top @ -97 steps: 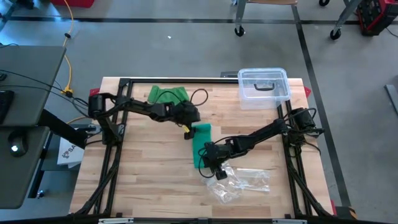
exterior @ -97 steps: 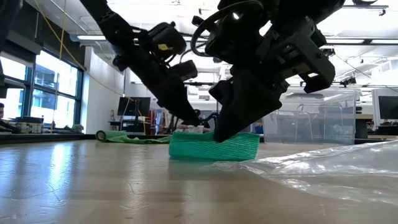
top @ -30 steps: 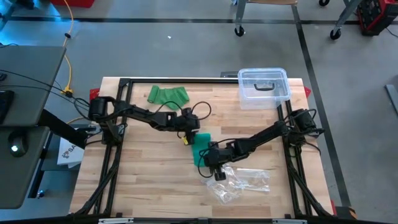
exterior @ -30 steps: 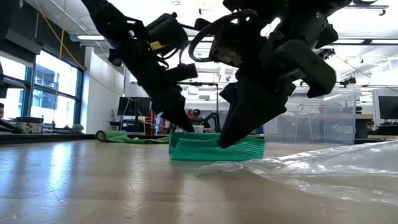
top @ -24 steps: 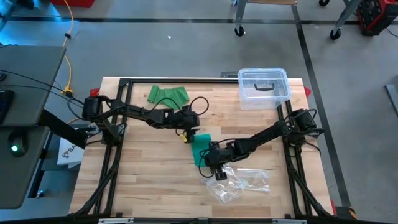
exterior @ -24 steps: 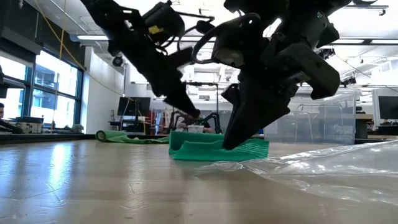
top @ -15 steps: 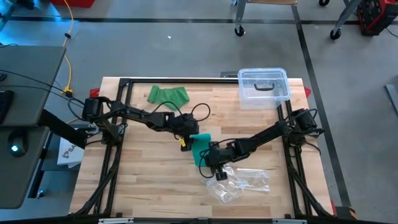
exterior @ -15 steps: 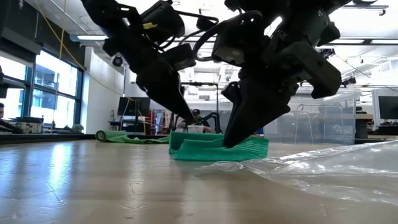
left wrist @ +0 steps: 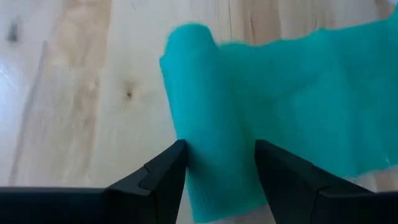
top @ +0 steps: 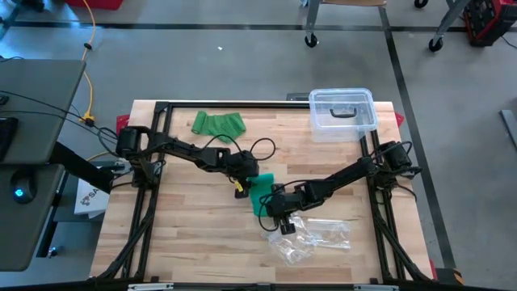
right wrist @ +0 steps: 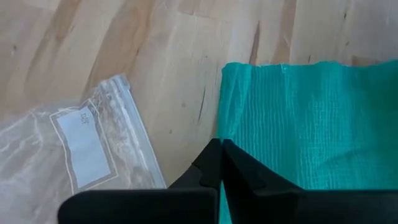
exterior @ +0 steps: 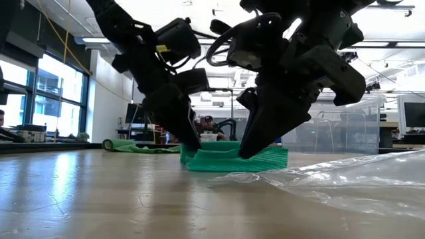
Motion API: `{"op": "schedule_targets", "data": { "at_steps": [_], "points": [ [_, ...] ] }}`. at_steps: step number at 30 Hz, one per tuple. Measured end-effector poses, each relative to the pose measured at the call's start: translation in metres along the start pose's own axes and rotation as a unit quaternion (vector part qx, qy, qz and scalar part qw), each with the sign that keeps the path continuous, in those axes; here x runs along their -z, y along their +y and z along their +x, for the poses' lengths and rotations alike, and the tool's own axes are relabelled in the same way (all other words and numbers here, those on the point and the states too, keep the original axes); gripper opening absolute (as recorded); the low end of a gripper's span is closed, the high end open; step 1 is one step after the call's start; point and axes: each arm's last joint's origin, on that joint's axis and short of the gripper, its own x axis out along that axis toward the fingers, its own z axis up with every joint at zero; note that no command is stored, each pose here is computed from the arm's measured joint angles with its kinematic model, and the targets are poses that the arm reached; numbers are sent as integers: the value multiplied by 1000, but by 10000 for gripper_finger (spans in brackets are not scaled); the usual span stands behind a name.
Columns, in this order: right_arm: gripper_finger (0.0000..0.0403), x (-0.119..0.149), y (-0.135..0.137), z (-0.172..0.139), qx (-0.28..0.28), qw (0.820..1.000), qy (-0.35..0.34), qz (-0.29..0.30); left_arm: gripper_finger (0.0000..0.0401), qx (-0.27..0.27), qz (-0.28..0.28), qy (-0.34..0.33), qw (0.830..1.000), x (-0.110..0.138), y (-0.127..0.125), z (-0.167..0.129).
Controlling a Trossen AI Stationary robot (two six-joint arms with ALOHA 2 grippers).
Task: Roll bandage
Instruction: Roll the blue bandage
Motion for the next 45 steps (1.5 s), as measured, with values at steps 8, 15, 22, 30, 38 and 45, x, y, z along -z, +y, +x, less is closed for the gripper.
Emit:
{"op": "schedule_targets", "data": {
  "at_steps": [8, 15, 22, 30, 38, 45],
  "points": [
    [0, 0, 0, 0, 0, 1000, 0, 0, 169, -17, 26, 32, 999, 6, 1, 0],
    [0, 0, 0, 0, 0, 1000, 2, 0, 111, -19, 36, 37, 998, 6, 5, -2],
    [0, 3, 3, 0, -9, 1000, 15, -3, 72, -28, 29, 61, 997, 4, 19, -5],
    [0, 5, 28, -2, -38, 999, 19, -29, 68, -52, -12, 62, 997, 7, 46, -9],
    [0, 7, 49, -5, -89, 995, 18, -35, 71, -80, -37, 62, 994, 9, 55, -10],
    [0, 2, 52, -16, -90, 995, 5, -33, 74, -89, -48, 53, 993, 10, 60, -10]
  ]
}}
